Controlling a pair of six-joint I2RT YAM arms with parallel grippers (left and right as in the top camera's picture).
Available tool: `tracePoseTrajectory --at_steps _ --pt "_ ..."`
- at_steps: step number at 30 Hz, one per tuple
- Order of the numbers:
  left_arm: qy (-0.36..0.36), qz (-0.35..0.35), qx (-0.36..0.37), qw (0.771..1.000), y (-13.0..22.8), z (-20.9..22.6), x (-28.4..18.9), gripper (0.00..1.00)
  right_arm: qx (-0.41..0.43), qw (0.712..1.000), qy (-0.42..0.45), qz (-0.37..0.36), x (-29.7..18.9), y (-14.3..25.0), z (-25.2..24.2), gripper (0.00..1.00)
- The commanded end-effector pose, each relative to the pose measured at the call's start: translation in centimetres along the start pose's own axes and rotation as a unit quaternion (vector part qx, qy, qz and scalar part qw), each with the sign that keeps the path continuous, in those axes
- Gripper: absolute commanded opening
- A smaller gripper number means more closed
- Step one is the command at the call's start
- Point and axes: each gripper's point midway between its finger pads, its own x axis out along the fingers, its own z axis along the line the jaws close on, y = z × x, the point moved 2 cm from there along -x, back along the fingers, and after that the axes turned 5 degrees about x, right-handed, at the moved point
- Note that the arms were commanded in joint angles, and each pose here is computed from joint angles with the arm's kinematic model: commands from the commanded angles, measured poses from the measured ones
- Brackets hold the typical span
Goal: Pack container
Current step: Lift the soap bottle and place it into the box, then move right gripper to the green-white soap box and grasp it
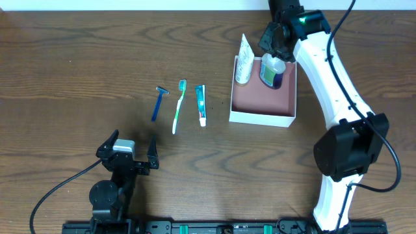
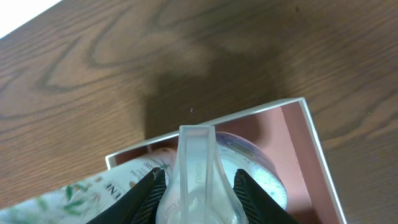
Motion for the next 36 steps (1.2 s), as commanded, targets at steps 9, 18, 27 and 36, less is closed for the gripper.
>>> tracePoseTrajectory --at_steps 9,18,27,36 --pt "0.003 0.018 -0.003 1.0 1.5 -0.1 0.2 0.98 0.011 1.0 -0.026 -0.006 -0.6 -0.2 1.4 0.37" --pt "0.003 0.018 -0.003 1.0 1.5 -0.1 0.2 0.98 0.01 0.999 -0.034 0.018 0.4 0.6 1.8 0.37" --pt "0.003 0.018 -0.003 1.0 1.5 -0.1 0.2 0.98 0.01 0.999 -0.039 0.025 0.5 0.8 2.0 0.37" --pt "0.003 0.018 -0.003 1.0 1.5 -0.1 0.2 0.98 0.009 0.999 -0.044 0.03 0.5 1.0 2.1 0.41"
